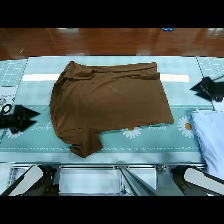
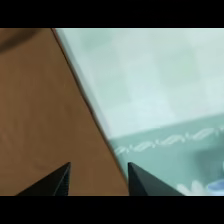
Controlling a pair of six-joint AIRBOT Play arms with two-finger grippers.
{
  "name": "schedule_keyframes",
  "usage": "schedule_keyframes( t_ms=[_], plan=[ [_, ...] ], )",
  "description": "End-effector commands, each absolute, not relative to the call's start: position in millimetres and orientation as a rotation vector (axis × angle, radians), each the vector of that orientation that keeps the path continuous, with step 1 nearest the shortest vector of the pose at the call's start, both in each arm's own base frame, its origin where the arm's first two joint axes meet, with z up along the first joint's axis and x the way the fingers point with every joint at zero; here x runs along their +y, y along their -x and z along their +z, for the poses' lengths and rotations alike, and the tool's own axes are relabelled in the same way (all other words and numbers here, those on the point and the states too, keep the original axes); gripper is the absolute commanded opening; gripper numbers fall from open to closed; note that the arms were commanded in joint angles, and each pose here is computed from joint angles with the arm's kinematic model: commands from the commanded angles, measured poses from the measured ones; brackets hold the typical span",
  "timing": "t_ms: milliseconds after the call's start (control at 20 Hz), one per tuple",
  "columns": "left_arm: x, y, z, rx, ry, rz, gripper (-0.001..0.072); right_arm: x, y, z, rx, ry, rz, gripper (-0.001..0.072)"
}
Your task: Fold the shirts.
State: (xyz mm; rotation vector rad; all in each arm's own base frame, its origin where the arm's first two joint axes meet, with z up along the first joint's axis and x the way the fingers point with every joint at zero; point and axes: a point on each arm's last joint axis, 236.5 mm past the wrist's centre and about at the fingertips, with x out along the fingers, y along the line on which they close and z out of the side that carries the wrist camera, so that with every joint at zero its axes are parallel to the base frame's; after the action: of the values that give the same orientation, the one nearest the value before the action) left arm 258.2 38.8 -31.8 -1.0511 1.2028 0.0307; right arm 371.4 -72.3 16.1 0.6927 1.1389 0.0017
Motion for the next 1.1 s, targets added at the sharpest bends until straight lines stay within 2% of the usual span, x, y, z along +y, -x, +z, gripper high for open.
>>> schedule_keyframes(
  t_ms=[0,350,750,800,850,900,1050],
  plan=[
    [15,-227,-66,1.240,1.176,0.049,0.0509,-50,-339,3,1.123,-0.772,0.073,0.0415],
    [-7,-203,-97,1.439,1.203,0.007,0.0509,-42,-332,0,1.148,-0.768,0.109,0.0415],
    [-28,-218,-118,1.477,1.118,-0.018,0.0504,-45,-334,0,1.136,-0.765,0.100,0.0414],
    [-34,-219,-120,1.492,1.090,-0.034,0.0400,-45,-335,0,1.135,-0.764,0.098,0.0414],
    [-39,-220,-121,1.507,1.061,-0.056,0.0099,-46,-335,0,1.133,-0.762,0.096,0.0414],
    [-41,-222,-120,1.508,1.040,-0.074,0.0015,-49,-334,-2,1.137,-0.757,0.088,0.0414],
    [-39,-228,-112,1.501,1.023,-0.100,0.0015,-57,-302,-29,1.275,-0.735,0.003,0.0414]
  ],
)
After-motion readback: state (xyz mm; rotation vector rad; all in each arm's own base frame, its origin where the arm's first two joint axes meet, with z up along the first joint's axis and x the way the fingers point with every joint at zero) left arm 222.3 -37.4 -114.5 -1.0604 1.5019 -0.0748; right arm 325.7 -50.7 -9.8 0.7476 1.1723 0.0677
